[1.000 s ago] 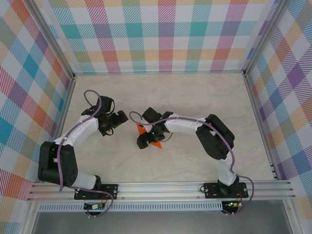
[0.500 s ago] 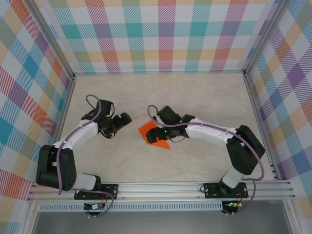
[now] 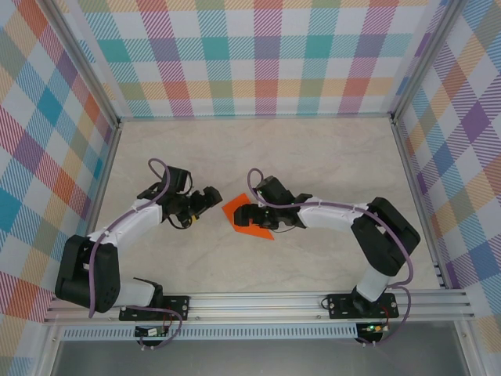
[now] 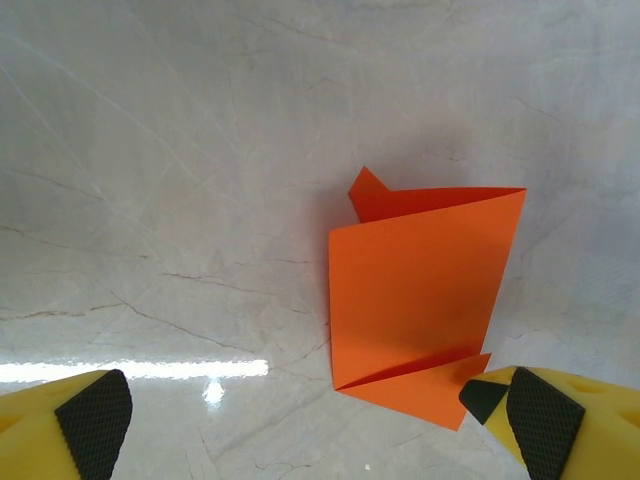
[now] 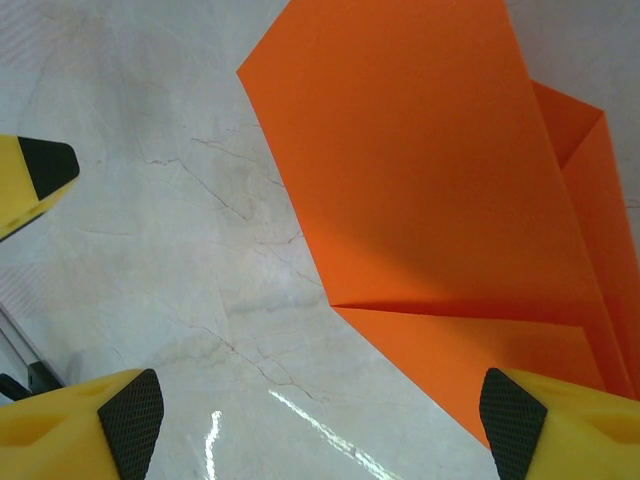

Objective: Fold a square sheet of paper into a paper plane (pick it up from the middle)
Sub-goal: Move the paper to the center of the table, then fold the wing for the fifth time at the center of the table.

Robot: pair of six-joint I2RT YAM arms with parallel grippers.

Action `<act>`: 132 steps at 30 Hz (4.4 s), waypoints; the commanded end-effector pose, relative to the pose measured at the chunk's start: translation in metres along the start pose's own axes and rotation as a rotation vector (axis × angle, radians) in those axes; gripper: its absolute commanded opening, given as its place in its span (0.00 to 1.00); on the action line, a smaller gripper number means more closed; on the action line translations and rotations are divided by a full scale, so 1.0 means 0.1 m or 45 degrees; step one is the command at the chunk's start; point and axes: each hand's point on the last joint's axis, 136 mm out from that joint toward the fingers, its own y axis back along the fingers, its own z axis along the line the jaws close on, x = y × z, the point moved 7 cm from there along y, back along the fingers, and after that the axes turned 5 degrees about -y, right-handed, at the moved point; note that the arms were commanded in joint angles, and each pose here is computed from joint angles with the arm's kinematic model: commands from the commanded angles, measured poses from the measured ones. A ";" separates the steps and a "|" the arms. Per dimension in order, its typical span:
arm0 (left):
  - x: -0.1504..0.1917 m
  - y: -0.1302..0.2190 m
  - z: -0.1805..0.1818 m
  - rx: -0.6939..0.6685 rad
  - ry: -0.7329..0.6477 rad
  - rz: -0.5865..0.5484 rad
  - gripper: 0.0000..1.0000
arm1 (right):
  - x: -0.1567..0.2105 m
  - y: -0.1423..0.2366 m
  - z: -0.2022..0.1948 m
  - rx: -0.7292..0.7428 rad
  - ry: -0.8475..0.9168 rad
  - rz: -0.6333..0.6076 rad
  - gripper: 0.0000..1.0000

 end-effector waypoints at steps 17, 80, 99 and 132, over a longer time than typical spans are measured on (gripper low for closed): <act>0.25 -0.23 -0.30 0.214 0.117 0.126 0.98 | -0.06 -0.15 -0.39 -0.099 -0.276 0.051 0.84; 0.60 -0.87 -0.51 0.319 0.107 0.312 0.17 | -0.24 -0.04 -0.56 -0.356 -0.525 0.105 0.76; 0.53 -0.74 -0.61 0.240 0.224 0.291 0.00 | -0.24 0.67 -0.37 -0.082 0.546 -0.488 0.98; 0.46 -0.65 -0.76 0.239 0.274 0.304 0.00 | 0.16 -0.03 -0.22 0.194 1.558 -0.656 0.72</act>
